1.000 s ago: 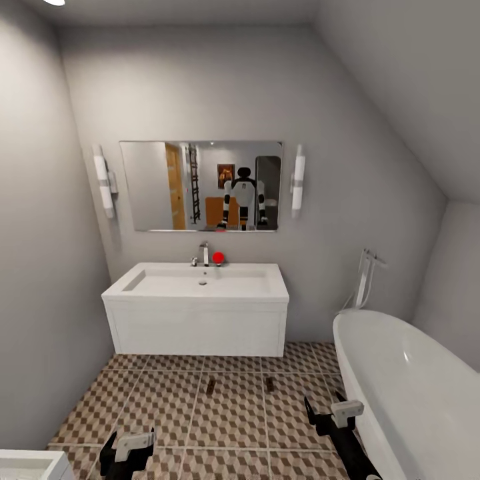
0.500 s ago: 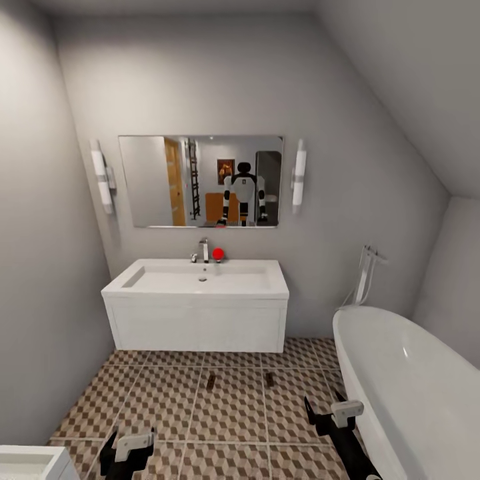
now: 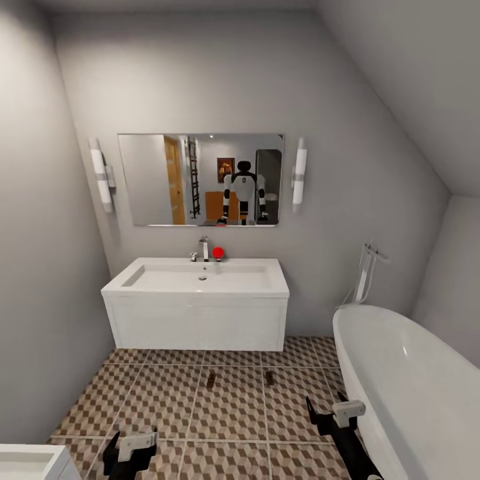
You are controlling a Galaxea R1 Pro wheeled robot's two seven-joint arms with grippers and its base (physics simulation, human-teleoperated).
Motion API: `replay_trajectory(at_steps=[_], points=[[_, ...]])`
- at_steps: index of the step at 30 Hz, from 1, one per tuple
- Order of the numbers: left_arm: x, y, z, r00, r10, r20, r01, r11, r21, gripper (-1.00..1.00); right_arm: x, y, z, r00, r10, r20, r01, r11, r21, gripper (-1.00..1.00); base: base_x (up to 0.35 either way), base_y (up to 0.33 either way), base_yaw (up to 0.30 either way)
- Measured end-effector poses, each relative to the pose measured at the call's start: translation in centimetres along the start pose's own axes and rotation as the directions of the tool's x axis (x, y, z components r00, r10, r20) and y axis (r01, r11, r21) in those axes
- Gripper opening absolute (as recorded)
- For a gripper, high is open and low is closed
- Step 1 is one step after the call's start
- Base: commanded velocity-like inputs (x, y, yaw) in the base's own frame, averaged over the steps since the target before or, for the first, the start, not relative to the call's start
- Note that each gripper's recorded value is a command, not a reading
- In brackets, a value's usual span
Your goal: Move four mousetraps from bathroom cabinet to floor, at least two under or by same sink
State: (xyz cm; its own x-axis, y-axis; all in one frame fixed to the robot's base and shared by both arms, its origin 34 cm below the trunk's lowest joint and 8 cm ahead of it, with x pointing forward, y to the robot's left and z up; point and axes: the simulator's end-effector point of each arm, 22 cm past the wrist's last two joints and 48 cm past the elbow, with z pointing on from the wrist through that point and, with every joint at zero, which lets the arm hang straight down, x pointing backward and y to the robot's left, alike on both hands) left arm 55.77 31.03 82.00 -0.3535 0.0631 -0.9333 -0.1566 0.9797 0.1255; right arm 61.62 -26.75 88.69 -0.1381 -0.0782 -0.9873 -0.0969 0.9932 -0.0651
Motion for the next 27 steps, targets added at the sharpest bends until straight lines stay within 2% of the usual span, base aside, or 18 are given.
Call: replay_trajectory(at_steps=[23,27], points=[[0.0,-0.2,0.0,1.0,-0.002,0.0,0.002,1.0,0.002,1.0,0.0,-0.2,0.0,1.0,-0.001,-0.001,0.001,1.0,0.004,1.0,0.0,0.0,0.0],[1.5,-0.1,-1.0,1.0,0.002,-0.024,-0.002,1.0,0.005,1.0,0.7,-0.1,-0.5,1.0,-0.001,-0.011,0.001,1.0,0.001,1.0,0.0,0.0,0.0]])
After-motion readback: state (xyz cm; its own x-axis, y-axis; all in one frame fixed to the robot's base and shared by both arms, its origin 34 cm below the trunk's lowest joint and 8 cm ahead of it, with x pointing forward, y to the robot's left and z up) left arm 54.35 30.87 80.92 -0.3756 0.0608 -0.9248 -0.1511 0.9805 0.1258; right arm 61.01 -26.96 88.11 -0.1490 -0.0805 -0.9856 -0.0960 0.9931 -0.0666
